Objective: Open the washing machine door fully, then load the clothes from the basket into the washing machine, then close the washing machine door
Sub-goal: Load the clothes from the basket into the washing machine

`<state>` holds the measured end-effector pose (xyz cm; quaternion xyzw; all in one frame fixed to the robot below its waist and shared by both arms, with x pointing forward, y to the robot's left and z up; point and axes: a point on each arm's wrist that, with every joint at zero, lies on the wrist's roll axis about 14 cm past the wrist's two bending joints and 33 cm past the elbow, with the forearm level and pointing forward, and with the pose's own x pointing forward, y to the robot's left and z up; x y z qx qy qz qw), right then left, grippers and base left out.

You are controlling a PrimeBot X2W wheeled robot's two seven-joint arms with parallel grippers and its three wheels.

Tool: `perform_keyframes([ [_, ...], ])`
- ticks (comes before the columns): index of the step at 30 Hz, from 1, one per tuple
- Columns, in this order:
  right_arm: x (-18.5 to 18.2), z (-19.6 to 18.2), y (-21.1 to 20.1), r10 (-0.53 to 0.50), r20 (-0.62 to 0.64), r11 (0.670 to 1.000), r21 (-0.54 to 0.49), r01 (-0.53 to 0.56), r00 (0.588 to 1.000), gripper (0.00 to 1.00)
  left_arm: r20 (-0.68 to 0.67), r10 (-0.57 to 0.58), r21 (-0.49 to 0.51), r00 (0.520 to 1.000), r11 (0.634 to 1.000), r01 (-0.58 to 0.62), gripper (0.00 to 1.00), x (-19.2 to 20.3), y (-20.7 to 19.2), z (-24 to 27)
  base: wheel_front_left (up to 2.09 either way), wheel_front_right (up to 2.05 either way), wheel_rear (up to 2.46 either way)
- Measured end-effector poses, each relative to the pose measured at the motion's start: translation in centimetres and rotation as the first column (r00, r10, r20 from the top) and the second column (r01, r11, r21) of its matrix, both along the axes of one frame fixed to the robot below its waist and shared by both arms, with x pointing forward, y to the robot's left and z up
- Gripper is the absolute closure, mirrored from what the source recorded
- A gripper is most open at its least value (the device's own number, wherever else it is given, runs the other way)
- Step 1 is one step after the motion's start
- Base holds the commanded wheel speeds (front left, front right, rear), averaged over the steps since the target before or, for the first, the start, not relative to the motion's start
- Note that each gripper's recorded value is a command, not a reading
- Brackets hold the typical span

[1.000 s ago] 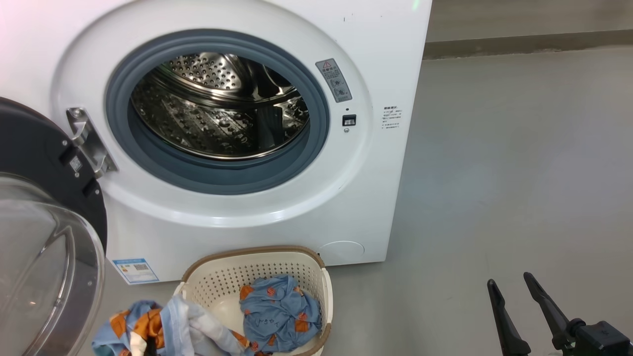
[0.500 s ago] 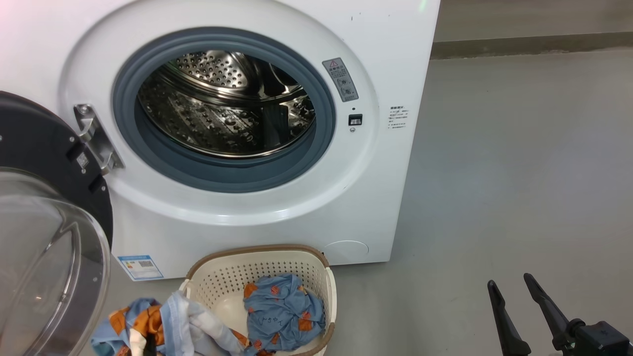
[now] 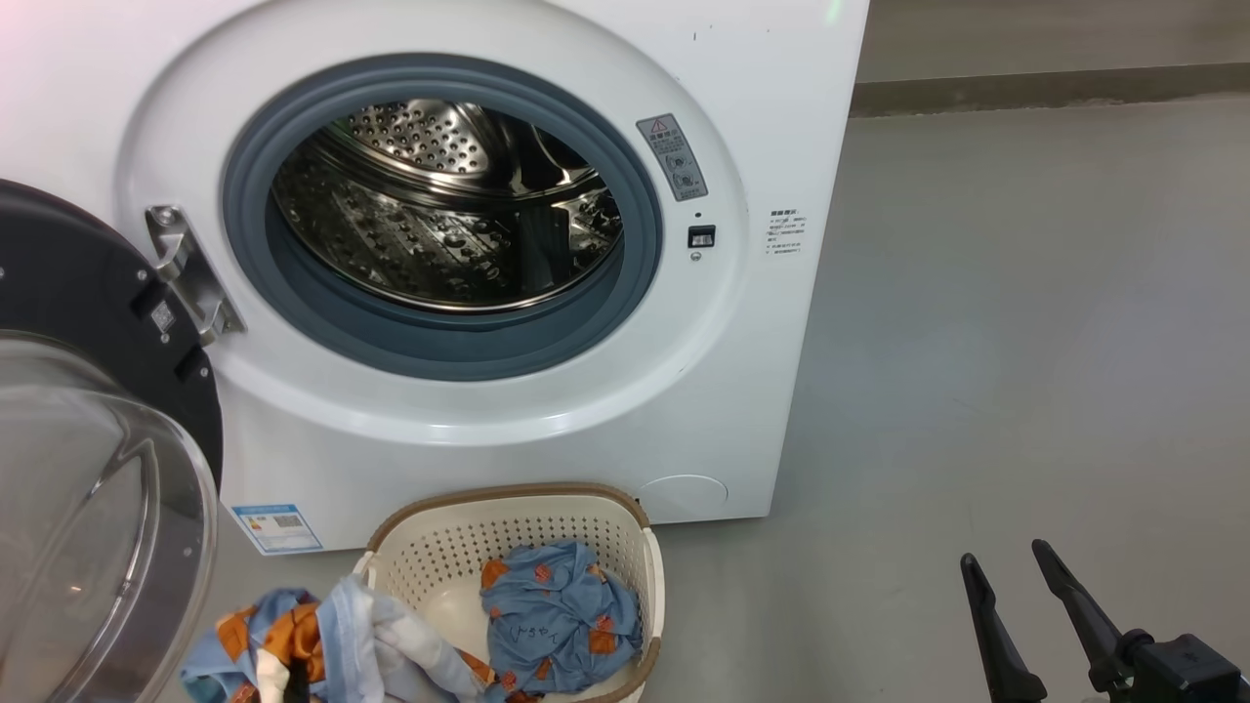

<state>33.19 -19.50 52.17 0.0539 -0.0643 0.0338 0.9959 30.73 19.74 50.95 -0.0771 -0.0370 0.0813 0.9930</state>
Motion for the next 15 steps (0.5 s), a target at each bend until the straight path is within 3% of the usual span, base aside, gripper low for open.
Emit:
perform_keyframes([
  [15, 0.27, 0.08, 0.06, 0.002, 0.002, 1.000, 0.000, -0.002, 1.000, 0.00, -0.025, 0.003, -0.009, 1.000, 1.000, -0.003, 1.00, -0.28, -0.11, -0.69, 0.00, 0.00, 0.00],
])
